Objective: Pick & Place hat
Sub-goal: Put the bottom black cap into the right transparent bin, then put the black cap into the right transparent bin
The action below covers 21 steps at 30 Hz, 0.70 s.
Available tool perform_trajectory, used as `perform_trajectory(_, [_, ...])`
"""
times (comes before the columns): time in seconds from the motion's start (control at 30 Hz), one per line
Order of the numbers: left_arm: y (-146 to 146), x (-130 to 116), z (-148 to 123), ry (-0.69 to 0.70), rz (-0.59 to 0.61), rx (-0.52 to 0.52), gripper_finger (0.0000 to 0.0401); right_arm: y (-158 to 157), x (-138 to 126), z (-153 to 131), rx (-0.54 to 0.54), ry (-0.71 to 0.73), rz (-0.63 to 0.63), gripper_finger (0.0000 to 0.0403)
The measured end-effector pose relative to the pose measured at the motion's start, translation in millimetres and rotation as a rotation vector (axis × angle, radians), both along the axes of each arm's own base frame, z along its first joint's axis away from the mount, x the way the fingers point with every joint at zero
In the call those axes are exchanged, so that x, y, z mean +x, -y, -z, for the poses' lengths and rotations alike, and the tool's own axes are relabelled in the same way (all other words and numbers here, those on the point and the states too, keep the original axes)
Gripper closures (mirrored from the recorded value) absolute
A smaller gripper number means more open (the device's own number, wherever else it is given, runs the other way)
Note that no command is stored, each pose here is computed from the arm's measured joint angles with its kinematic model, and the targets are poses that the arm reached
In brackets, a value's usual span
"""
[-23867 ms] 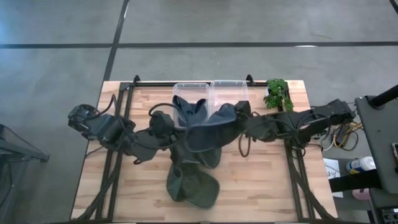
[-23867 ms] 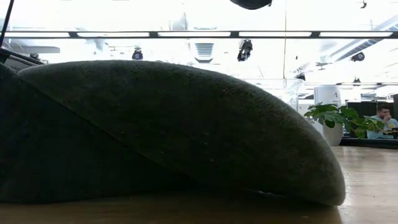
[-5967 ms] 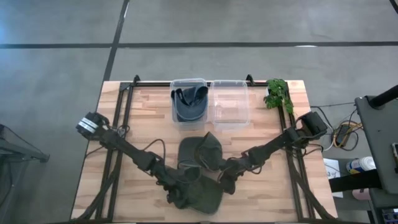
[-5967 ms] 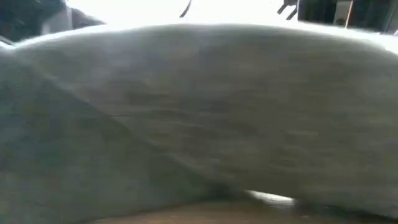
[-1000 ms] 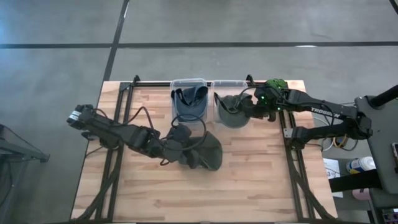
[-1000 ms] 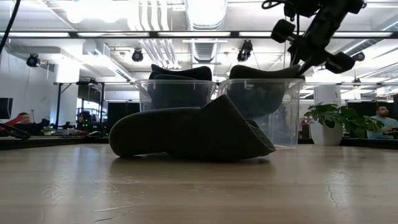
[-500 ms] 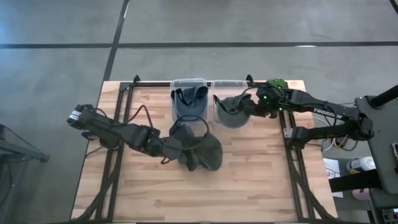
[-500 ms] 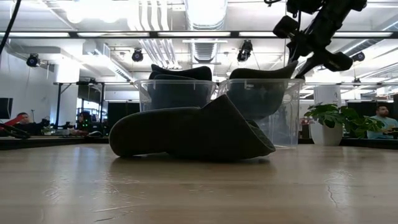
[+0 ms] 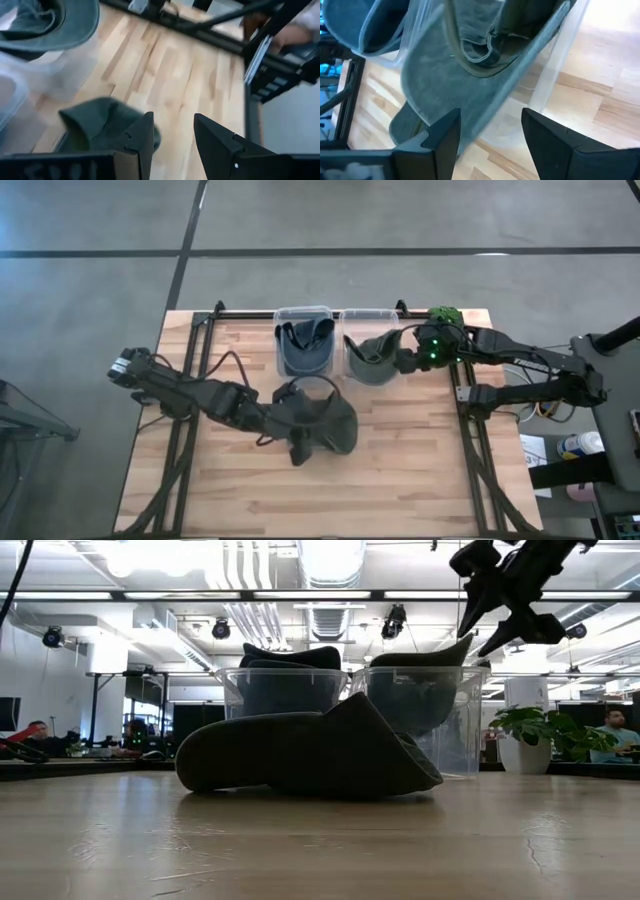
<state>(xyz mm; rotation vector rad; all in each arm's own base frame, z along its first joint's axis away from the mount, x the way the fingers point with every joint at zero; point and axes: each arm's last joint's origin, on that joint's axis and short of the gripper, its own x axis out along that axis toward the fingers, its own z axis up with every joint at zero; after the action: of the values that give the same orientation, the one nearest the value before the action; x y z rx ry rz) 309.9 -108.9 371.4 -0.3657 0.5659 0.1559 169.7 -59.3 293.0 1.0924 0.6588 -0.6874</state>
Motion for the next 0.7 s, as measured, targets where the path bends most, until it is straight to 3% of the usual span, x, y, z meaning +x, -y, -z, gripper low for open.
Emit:
perform_trajectory(0.33, [4,-14,13,-0.168,0.028,0.066,0.0268,-23,-8,-4,0.028,-0.005,-0.101,0.0197])
perform_trajectory(0.5, [12,-13,27,-0.232,0.167,0.093,0.0268,-34,-8,-2,0.014,-0.039,-0.19,0.0197])
perform_trajectory(0.7, [18,-14,58,-0.331,0.253,0.194,0.0268,-49,-9,-4,-0.047,-0.033,-0.336,0.0197])
